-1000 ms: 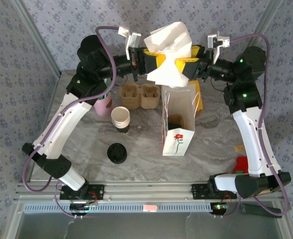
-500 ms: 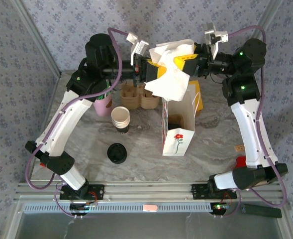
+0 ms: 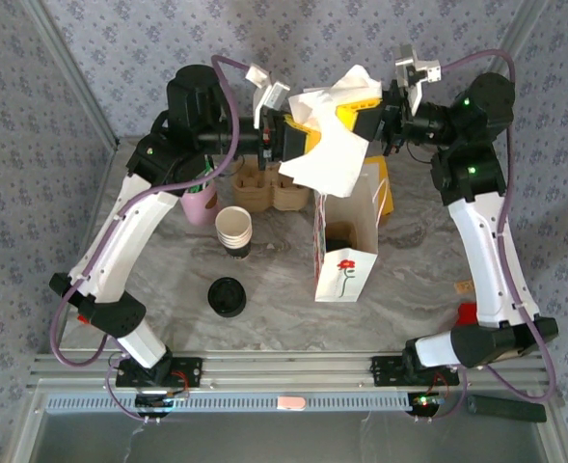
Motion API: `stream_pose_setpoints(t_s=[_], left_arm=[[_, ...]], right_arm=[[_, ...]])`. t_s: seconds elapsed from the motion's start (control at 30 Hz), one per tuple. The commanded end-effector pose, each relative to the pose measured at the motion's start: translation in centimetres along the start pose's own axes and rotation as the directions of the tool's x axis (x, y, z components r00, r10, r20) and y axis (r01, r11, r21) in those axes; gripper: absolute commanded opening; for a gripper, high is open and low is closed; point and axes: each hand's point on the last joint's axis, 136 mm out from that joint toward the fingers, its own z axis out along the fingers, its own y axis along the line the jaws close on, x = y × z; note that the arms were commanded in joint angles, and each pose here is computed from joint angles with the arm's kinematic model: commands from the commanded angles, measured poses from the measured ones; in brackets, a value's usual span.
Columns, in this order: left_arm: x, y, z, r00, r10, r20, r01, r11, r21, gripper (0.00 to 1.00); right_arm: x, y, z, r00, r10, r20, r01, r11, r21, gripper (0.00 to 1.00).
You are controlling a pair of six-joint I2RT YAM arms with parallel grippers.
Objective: Pack the takeout coffee
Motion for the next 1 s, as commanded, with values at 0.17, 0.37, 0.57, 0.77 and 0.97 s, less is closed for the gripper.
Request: stream_pose_setpoints(t_s=[0.17, 0.37, 0.57, 0.77, 0.97], left_arm=[[-1.0, 3.8, -1.8, 0.994, 0.084, 0.067, -0.062, 0.959, -0.277, 0.67], [-1.7, 6.4, -5.3, 0.974, 0.176, 0.143, -0.078, 0.852, -0.517, 0.75], [-1.0, 7.8, -8.1, 0.970, 0.189, 0.155, -0.044, 0.758, -0.651, 0.75], [0.0, 7.9, -9.5, 0.969, 0.192, 0.156, -0.030, 0.720, -0.693, 0.75], [0.7, 8.1, -9.9, 0.969, 0.198, 0.148, -0.036, 0.706, -0.707, 0.76]], right_arm=[[1.0, -2.7, -4.1, 0.998, -0.064, -0.025, 0.069, 0.890, 0.450, 0.00], [3.9, -4.9, -6.7, 0.999, -0.016, -0.038, 0.036, 0.759, 0.650, 0.00], [7.9, -6.1, -6.7, 0.994, 0.018, -0.111, 0.074, 0.643, 0.762, 0.00], [9.9, -6.9, -6.7, 0.989, 0.028, -0.145, 0.108, 0.529, 0.842, 0.00], [10.6, -7.1, -6.7, 0.979, 0.000, -0.203, 0.180, 0.458, 0.870, 0.00]])
